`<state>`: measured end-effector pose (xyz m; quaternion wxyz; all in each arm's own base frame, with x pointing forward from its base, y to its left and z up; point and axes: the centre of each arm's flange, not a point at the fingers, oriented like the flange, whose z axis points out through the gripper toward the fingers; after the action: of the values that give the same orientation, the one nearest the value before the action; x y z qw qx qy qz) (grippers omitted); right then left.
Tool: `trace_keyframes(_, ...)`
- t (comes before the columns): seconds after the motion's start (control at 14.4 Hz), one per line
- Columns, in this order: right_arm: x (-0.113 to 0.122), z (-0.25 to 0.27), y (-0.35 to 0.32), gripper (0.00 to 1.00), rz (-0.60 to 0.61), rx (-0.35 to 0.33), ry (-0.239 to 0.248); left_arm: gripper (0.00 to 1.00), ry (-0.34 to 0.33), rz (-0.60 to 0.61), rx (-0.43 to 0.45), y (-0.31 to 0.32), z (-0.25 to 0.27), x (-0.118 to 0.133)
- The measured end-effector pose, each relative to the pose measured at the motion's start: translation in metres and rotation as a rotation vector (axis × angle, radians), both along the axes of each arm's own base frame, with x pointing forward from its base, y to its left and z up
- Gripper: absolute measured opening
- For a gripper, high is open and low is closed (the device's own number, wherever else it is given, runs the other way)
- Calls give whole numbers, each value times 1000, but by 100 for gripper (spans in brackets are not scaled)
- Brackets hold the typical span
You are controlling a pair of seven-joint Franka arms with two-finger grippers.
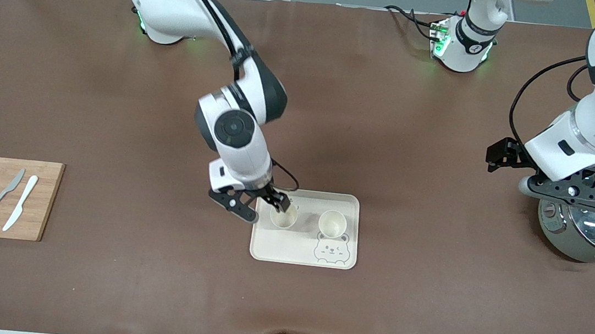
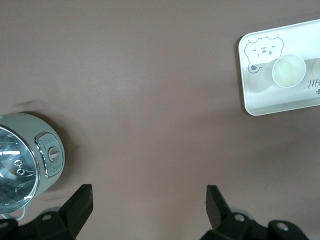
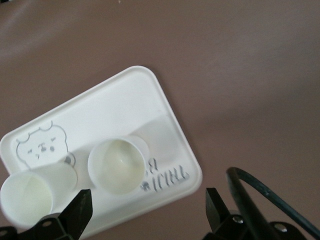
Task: Place white IKEA cup upright on tray with both arms
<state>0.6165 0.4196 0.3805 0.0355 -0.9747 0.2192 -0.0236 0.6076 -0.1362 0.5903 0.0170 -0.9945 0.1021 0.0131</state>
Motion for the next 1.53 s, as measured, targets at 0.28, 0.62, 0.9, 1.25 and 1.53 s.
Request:
trace_keyframes(0.28, -35, 163, -98, 100, 140, -71, 113, 100, -3, 0, -1, 0, 1, 0)
trace_keyframes(0.62, -84, 265, -267, 100, 289, -56, 108, 100, -22, -1, -5, -1, 2, 2)
trace_keyframes(0.9, -85, 217, -432, 100, 382, -42, 68, 100, -32, -2, -7, -2, 3, 3)
trace_keyframes(1.25, -87, 191, -487, 100, 443, -45, 56, 100, -33, -2, -8, -2, 3, 3)
trace_keyframes(1.53, -94, 215, -478, 100, 450, -42, 67, 100, -33, -3, -8, -2, 3, 3)
